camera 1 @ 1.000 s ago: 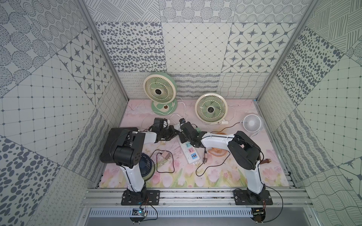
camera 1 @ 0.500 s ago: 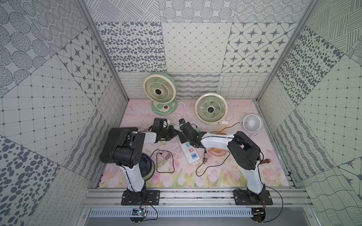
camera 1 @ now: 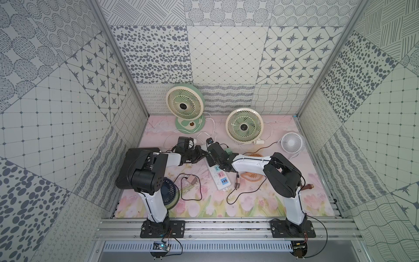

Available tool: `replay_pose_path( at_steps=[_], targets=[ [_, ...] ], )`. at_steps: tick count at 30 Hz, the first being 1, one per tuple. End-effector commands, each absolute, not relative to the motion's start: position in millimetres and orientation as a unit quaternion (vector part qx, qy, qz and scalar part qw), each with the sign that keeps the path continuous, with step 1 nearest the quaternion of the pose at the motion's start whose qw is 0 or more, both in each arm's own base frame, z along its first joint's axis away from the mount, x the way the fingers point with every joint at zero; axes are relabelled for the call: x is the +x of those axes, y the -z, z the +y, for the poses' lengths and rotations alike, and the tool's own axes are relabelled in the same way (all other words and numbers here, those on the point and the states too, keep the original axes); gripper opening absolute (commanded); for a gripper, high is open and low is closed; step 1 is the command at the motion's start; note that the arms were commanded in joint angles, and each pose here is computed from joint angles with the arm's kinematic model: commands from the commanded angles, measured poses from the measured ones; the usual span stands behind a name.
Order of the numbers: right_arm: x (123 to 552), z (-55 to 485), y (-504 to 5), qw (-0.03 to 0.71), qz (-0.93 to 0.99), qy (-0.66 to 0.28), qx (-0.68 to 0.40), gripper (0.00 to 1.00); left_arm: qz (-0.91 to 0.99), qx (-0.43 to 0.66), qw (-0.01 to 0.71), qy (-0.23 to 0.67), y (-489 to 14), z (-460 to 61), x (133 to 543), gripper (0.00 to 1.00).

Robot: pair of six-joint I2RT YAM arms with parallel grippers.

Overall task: Unplug the desk fan from the power strip
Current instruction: Remove the plug from the socket.

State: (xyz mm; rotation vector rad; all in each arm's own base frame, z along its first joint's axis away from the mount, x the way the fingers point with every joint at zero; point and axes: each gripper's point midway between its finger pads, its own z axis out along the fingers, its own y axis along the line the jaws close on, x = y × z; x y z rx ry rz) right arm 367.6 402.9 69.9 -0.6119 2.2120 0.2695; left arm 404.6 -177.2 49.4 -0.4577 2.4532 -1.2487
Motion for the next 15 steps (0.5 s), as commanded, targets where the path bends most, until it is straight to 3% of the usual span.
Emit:
replay_pose_path(
  at_steps=[1, 6, 15],
  targets=[
    [365.6, 420.4, -85.6, 0.434, 0.855, -0.09, -0.27, 0.07, 0.889, -0.199, 0.13, 0.39, -16.2, -163.4, 385.5, 0.0],
    [378.1, 403.0, -83.9, 0.408, 0.874, -0.172, -0.199, 0.07, 0.89, -0.199, 0.13, 0.39, -16.2, -163.5, 385.0, 0.0],
    [363.5, 416.8, -83.8, 0.425, 0.861, -0.114, -0.254, 0.07, 0.89, -0.198, 0.13, 0.389, -15.5, -163.6, 384.5, 0.0]
  ],
)
